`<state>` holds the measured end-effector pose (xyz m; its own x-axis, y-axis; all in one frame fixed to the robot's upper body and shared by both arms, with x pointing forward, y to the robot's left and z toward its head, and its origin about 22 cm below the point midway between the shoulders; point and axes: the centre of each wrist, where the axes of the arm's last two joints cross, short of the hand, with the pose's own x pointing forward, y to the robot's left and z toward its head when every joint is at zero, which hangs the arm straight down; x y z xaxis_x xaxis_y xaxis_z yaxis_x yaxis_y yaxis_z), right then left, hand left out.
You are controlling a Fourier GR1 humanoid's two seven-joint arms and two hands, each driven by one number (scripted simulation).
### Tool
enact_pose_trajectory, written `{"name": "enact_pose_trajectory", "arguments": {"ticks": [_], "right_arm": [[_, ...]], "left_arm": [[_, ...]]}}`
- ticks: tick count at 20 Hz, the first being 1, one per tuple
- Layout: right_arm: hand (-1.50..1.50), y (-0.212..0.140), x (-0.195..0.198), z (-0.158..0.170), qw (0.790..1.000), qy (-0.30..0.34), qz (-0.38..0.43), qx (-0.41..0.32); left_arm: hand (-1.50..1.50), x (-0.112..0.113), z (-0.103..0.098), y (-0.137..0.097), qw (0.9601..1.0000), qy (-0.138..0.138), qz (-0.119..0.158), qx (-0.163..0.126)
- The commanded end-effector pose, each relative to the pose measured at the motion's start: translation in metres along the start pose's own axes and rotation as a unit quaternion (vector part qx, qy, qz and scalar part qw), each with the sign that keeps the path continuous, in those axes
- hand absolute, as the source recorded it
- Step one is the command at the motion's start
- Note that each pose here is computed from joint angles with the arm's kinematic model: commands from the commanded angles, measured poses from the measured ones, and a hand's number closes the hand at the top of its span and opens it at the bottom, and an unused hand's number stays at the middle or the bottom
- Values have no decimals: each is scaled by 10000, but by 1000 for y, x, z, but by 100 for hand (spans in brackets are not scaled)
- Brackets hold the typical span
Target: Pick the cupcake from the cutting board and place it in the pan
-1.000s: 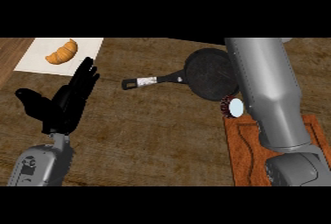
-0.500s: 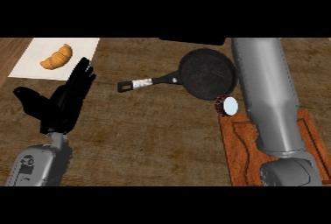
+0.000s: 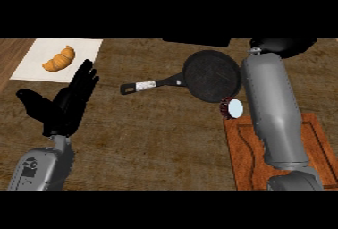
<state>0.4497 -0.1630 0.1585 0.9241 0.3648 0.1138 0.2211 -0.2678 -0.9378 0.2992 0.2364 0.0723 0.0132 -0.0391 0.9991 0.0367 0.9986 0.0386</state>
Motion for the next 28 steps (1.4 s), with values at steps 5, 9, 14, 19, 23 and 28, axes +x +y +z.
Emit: {"name": "enact_pose_trajectory", "arguments": {"ticks": [5,9,14,19,23,28], "right_arm": [[150,52,-31,-16,9789,1847,-619,621],[-150,71,-40,-18,9662,2139,-955,1075],[-150,79,-42,-10,9626,2054,-1463,988],[-150,58,-42,-16,9517,1802,-2472,272],[-150,36,-44,-23,9268,1746,-3324,-108],[-150,13,-46,-23,8973,1572,-4104,-418]], "left_arm": [[0,-7,4,9,9999,69,-11,128],[0,7,-7,0,9999,-34,-18,122],[0,-2,-5,-3,10000,12,-8,13],[0,-9,-1,8,9998,167,17,52],[0,-13,1,7,9997,210,30,94],[0,-13,-2,3,9997,249,-58,25]]}}
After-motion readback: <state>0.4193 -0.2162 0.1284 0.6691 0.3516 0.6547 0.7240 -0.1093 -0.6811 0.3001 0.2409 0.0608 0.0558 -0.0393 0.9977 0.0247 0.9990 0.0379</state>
